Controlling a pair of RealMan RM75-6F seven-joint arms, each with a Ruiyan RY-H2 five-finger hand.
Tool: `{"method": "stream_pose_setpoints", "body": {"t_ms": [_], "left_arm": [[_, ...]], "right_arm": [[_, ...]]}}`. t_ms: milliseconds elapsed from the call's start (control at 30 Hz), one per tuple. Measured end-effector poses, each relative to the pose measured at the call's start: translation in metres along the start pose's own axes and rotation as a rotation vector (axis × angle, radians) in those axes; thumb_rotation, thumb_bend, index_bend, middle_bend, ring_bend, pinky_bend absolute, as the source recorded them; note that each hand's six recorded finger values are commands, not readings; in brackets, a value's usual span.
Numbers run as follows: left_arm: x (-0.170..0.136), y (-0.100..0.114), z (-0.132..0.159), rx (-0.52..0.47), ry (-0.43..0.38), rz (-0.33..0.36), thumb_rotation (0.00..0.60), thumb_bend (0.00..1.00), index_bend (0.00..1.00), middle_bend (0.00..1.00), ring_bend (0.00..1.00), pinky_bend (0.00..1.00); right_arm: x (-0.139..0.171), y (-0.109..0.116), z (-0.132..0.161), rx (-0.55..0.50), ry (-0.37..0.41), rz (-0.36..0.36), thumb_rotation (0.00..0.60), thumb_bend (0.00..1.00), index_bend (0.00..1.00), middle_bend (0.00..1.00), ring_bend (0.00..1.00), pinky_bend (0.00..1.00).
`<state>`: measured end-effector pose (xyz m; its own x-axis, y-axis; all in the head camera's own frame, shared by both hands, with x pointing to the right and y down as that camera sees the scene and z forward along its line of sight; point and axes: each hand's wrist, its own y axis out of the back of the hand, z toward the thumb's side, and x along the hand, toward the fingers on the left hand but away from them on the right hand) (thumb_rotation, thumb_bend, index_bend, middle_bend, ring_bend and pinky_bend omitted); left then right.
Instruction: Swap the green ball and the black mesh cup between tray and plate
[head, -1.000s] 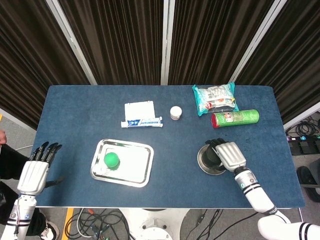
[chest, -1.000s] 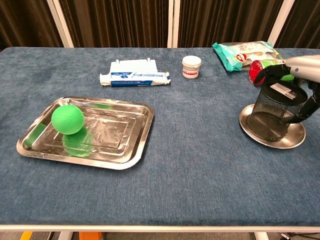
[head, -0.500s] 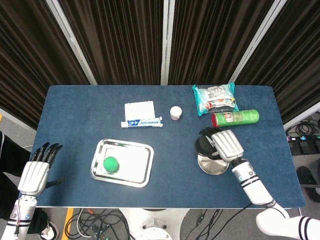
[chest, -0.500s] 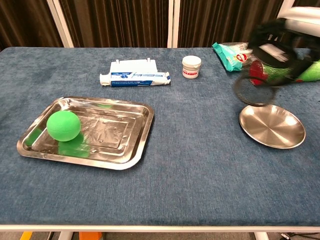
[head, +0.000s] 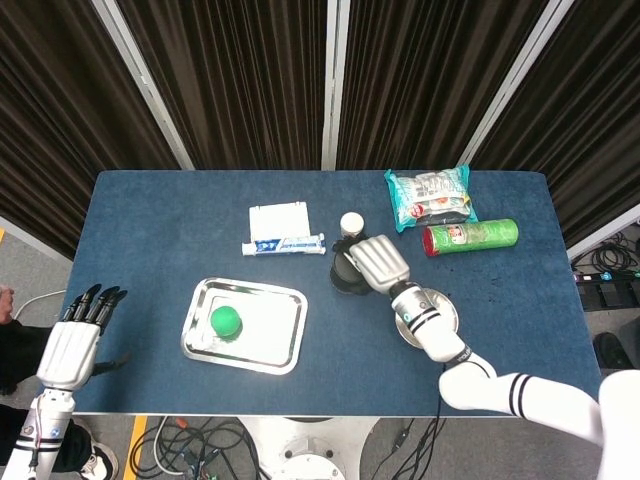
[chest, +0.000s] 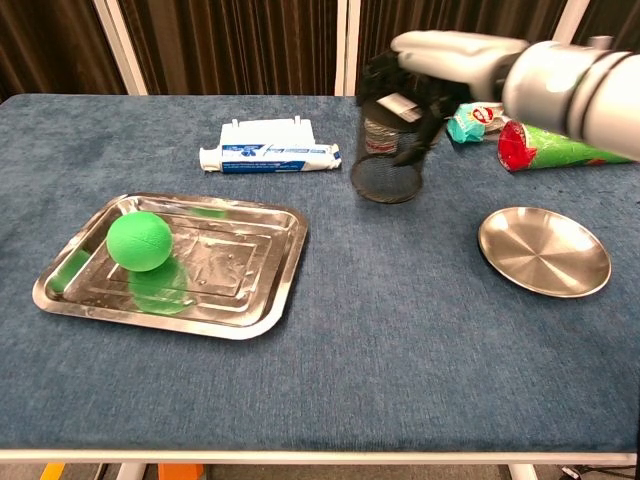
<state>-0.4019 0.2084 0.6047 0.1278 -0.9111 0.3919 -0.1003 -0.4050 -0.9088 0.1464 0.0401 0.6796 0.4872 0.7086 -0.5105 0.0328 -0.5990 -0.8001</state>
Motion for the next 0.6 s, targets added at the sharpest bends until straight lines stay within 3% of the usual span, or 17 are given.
{"method": "stream_pose_setpoints", "body": {"t_ms": [233,300,433,600], "left_arm": [[-0.001,0.0,-0.003,-0.003,0.004,0.0,0.6,0.0,0.13,0.11,0.03,0.14],[-0.002,0.0,-0.004,-0.004,0.006,0.0,0.6,0.0,0.13,0.11,0.03,0.14],[-0.003,0.0,-0.005,-0.006,0.009,0.0,0.6,0.0,0.13,0.11,0.03,0.14],[-0.002,0.0,-0.004,-0.003,0.005,-0.002,0.6,0.0,0.13,0.11,0.03,0.14]], "right_arm": [[-0.022,-0.015,0.018,-0.01,0.023,0.046,0.6,0.13,0.37,0.35,0.32,0.52],[-0.025,-0.019,0.021,-0.008,0.026,0.055,0.6,0.12,0.28,0.32,0.25,0.44],[-0.026,-0.026,0.02,0.011,0.028,0.08,0.6,0.03,0.04,0.13,0.04,0.21],[-0.024,-0.027,0.017,-0.011,0.021,0.094,0.6,0.0,0.0,0.01,0.0,0.1]]}}
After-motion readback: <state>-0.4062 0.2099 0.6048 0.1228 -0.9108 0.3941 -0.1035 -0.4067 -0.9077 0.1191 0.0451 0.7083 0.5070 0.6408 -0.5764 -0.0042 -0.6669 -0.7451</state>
